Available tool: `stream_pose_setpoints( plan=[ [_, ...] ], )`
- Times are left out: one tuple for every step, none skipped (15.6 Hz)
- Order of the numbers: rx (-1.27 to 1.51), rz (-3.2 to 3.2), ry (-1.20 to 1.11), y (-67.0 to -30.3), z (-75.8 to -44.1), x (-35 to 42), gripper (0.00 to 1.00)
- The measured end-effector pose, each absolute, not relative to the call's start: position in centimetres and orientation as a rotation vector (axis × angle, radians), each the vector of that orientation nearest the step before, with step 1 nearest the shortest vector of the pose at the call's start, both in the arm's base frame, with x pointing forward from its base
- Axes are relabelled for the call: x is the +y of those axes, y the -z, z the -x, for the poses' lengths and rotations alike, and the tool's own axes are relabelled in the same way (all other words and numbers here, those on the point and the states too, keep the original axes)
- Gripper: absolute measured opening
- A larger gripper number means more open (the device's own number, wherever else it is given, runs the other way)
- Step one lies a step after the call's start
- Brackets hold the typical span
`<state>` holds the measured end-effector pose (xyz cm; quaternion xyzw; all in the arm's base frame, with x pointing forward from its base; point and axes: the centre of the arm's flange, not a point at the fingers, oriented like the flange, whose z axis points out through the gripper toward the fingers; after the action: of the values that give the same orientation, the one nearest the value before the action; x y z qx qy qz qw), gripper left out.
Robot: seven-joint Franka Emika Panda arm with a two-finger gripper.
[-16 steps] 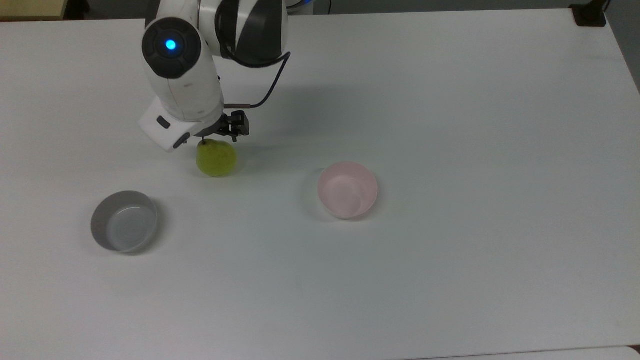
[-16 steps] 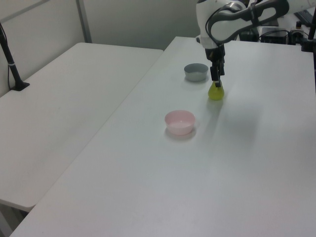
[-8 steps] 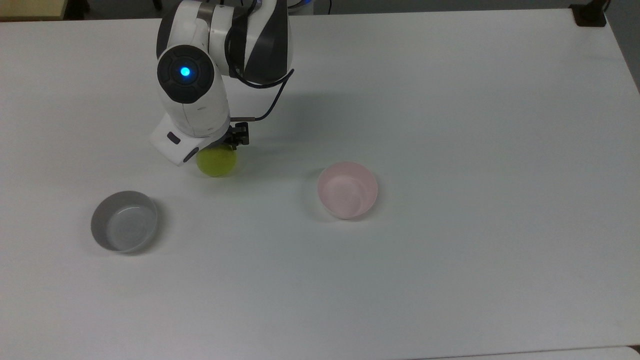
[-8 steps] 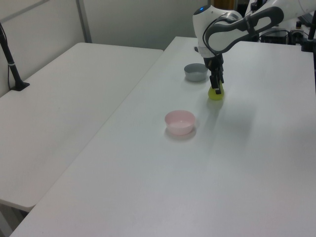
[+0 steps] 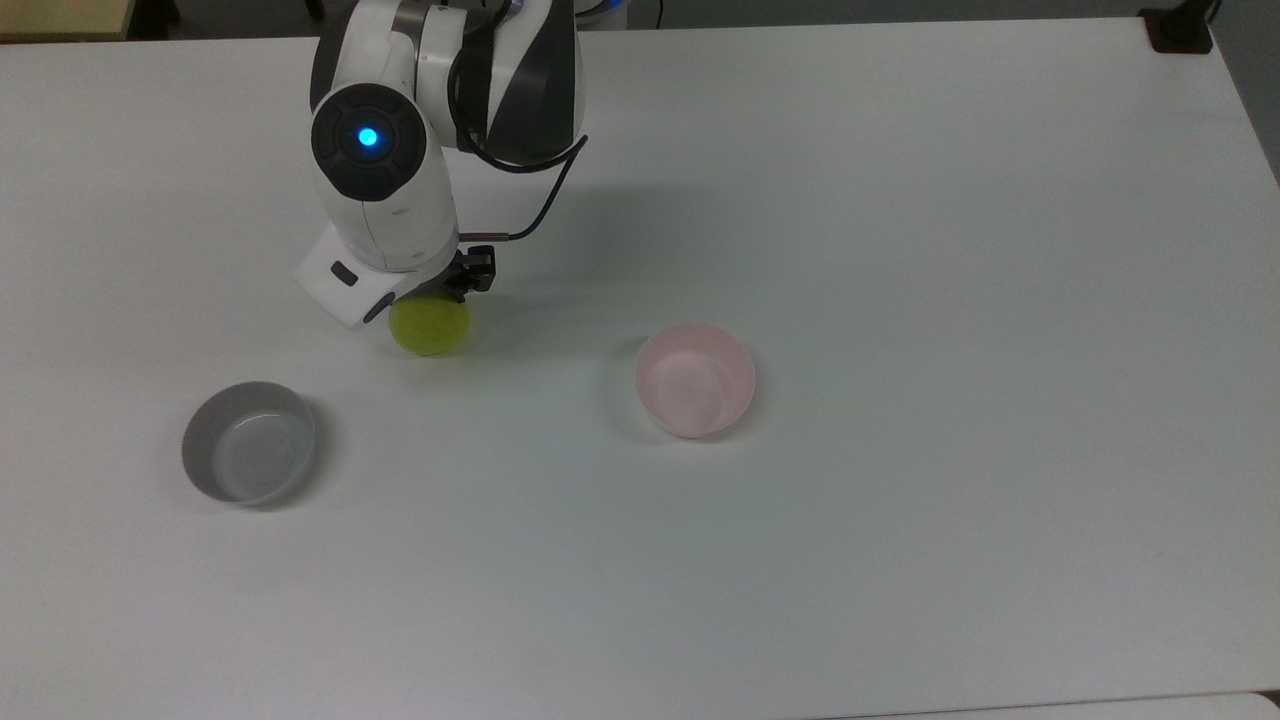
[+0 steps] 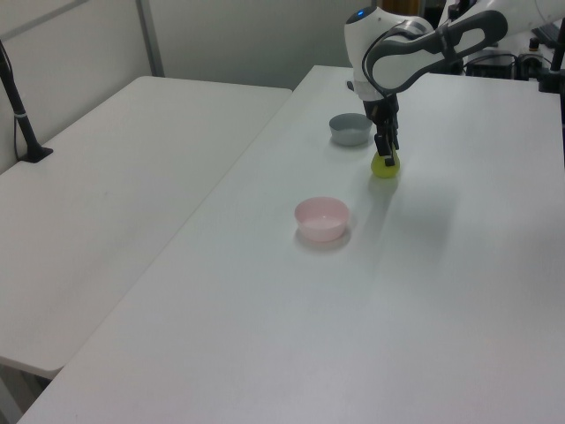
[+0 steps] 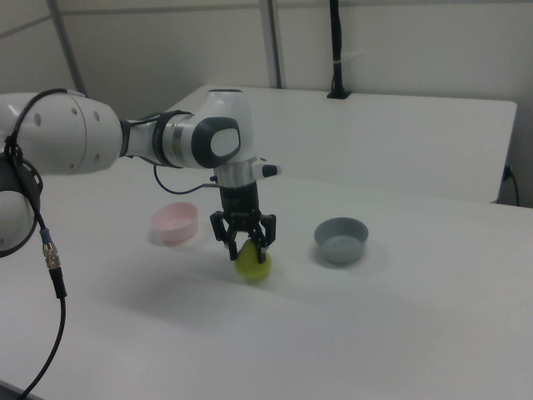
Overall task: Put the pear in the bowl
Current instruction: 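Carry the pear over the pink bowl and lower it inside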
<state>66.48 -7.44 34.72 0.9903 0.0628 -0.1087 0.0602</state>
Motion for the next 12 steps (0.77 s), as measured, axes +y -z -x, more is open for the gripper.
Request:
stream_pose_setpoints(
  plan=[
    [0.187,-2.997,0.315,-35.3,-66.5,-7.6,0.67],
    [0.183,-2.998,0.294,-36.1,-66.6,-7.7,0.67],
    [0.178,-2.998,0.275,-37.0,-66.6,-7.8,0.67],
    [0.172,-2.998,0.254,-38.0,-66.5,-8.0,0.67],
    [0.169,-2.999,0.231,-39.1,-66.4,-8.0,0.67],
    [0.168,-3.004,0.209,-40.1,-66.3,-7.9,0.67],
    [0.169,-3.011,0.185,-41.0,-66.3,-7.4,0.67],
    [0.166,-3.022,0.163,-41.8,-66.3,-6.9,0.67],
    [0.163,-3.038,0.14,-42.5,-66.4,-6.2,0.67],
    [0.163,-3.057,0.121,-43.0,-66.6,-5.3,0.67],
    [0.168,-3.076,0.103,-43.4,-66.8,-4.1,0.67],
    [0.178,-3.092,0.087,-43.8,-66.9,-2.7,0.67]
  ],
)
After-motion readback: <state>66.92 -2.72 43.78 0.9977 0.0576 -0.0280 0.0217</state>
